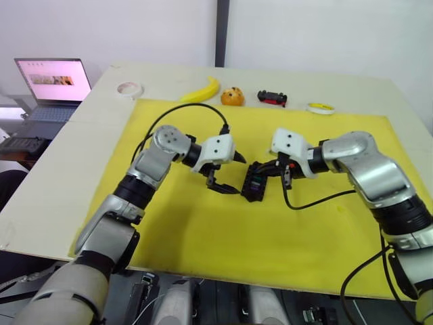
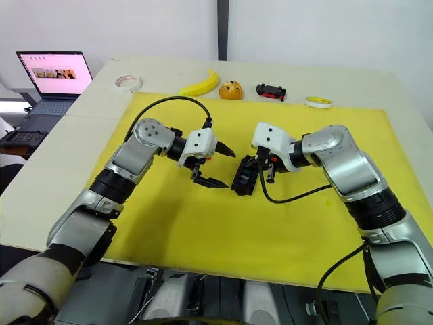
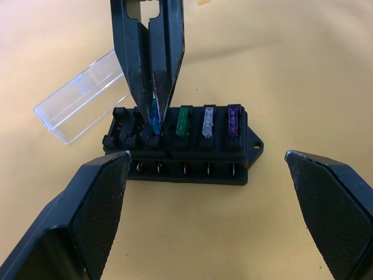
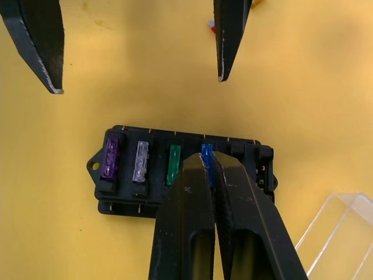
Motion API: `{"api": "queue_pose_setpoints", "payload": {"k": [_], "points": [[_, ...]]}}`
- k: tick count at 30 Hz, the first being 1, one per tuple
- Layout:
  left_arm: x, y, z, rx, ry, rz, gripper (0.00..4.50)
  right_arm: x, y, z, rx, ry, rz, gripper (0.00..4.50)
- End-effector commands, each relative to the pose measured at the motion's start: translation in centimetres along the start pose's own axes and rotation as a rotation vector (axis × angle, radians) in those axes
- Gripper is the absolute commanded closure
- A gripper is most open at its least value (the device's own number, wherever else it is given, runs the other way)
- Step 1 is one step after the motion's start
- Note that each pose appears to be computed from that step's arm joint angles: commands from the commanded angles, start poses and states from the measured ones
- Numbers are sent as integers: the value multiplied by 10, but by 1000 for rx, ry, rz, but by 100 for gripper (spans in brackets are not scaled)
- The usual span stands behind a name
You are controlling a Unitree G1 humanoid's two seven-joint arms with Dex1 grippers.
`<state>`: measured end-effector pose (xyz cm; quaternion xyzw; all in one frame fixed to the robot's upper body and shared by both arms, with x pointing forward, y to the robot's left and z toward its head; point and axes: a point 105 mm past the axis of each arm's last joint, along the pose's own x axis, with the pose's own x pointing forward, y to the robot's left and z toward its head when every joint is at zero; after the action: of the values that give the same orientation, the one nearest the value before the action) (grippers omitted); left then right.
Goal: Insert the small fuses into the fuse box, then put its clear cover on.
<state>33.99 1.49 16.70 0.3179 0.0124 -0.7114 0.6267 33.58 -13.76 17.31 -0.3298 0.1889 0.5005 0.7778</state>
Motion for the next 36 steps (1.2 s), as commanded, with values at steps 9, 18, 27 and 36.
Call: {"api": "queue_pose_setpoints", "payload": {"k": [9, 18, 27, 36], "points": [[-4, 4, 8, 32, -12, 17, 2, -1, 0, 5, -28, -8, -8, 450], [-4, 5, 9, 31, -13, 17, 2, 1, 1, 4, -27, -2, -11, 450], [-4, 5, 9, 29, -14, 15, 2, 1, -1, 3, -23, 5, -22, 450], [-4, 5, 9, 29, -14, 16, 2, 2, -1, 4, -6, 0, -23, 450]]}}
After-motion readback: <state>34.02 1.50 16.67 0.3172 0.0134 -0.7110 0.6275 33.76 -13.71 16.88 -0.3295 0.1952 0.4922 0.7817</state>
